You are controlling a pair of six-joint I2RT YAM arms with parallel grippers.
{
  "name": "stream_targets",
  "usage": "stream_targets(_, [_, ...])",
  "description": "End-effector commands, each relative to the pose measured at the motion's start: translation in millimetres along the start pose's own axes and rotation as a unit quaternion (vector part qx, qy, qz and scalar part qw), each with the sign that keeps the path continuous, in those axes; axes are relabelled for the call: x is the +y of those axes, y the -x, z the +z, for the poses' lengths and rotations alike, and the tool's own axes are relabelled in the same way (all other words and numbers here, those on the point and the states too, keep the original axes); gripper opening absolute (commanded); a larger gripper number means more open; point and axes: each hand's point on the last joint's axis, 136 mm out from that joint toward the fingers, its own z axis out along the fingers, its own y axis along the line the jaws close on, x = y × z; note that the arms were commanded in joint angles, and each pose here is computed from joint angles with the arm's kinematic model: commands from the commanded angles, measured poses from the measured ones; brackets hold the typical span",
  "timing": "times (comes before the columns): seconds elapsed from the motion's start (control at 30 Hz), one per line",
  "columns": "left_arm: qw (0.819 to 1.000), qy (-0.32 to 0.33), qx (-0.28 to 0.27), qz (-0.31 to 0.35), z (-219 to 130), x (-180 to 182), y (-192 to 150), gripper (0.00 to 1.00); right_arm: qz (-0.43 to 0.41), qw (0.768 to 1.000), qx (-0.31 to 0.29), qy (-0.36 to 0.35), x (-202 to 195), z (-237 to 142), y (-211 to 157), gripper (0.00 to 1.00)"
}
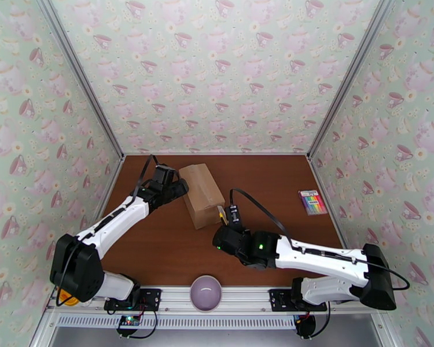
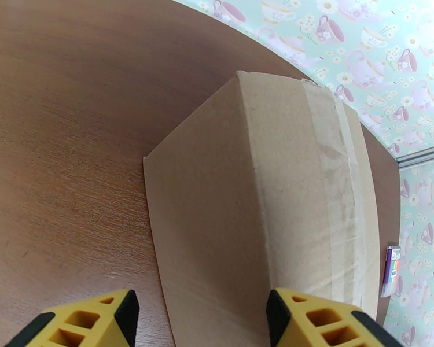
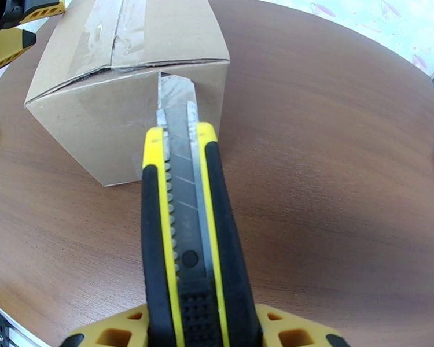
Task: Unpack the express box
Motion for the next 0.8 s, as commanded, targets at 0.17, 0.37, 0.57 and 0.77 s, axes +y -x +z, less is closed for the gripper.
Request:
stream_targets(0.17, [1.000, -0.011, 0.004, -0.001, -2.5, -4.2, -3.3, 0.65, 0.009, 1.000, -0.023, 0.000, 5.6, -5.9, 18.5, 0.00])
stream_targets(0.37, [1.000, -0.012, 0.002, -0.001, -3.5, -4.8, -2.7, 0.65, 0.009, 1.000, -0.017, -0.005, 4.7, -2.7, 17.5, 0.00])
stream_targets(0.57, [1.000, -0.014, 0.002, -0.002, -4.9, -5.4, -3.4, 0.65, 0.011, 1.000, -0.015, -0.008, 3.5, -0.8, 18.2, 0.00])
stream_targets(0.77, [1.000, -0.016, 0.001, -0.005, -9.2, -3.8, -5.2, 0.65, 0.009, 1.000, -0.006, -0.013, 2.3, 4.4, 19.8, 0.00])
